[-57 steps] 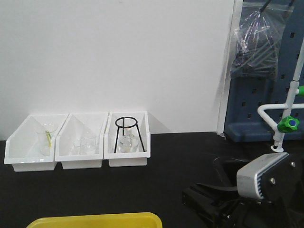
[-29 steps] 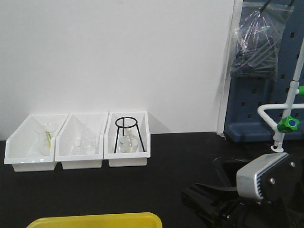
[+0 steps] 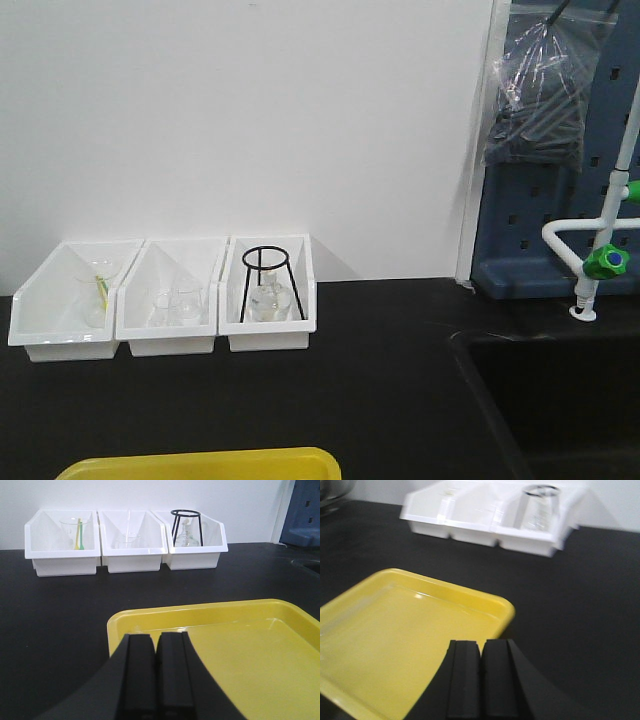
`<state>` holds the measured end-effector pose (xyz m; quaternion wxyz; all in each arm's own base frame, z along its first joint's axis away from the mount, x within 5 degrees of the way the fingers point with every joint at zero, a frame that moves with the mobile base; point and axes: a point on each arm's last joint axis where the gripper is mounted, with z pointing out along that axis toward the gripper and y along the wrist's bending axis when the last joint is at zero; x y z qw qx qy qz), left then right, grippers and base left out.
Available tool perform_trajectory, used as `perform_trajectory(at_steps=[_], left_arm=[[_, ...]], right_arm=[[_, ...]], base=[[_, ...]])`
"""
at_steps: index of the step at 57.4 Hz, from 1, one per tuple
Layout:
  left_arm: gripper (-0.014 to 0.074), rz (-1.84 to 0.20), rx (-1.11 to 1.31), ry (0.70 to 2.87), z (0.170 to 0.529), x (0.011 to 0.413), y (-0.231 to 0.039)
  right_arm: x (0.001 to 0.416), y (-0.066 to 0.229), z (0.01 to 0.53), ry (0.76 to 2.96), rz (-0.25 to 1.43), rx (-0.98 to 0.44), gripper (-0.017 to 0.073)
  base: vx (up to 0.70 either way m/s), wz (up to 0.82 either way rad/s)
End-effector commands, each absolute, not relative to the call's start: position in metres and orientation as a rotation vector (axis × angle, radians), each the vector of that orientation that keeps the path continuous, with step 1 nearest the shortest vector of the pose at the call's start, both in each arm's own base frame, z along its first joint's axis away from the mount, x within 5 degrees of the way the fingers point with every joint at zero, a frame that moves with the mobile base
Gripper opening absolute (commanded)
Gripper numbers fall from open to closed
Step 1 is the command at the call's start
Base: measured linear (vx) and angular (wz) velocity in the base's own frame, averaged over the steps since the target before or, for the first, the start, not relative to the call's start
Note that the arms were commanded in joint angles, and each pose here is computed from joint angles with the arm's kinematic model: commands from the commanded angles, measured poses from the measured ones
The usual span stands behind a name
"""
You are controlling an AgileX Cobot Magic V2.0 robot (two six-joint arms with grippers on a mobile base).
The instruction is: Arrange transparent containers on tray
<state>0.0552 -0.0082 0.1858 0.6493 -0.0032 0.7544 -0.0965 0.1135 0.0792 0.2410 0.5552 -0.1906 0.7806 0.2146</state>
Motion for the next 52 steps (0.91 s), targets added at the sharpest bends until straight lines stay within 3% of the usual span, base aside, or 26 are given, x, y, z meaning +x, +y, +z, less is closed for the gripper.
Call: perform_trajectory(at_steps=[1,9,17,52], left_arm=[[-0.0003,-0.23,-0.017,1.65,0.181,0.056,-0.008],[-0.0003,-0.23,-0.017,1.65,0.181,0.056,-0.008],[-0.0003,-0.23,-0.017,1.65,0.181,0.056,-0.008],[-0.0003,-0.229,-0.017,1.653,0.181,0.056,-0.008]], right_arm=[[0.106,0.057,0.238,1.743,0.462,-0.309,-0.0012],[0.085,0.025,0.211,1.674,0.281,-0.171,-0.0012],[0.068,0.011,0.196,1.602,0.178,-0.08,-0.0012],[0.056,0.008,0.198,1.54,0.127,-0.089,-0.0011]], base=[[0.0,0.0],[0.0,0.0],[0.0,0.0],[0.0,0.0]])
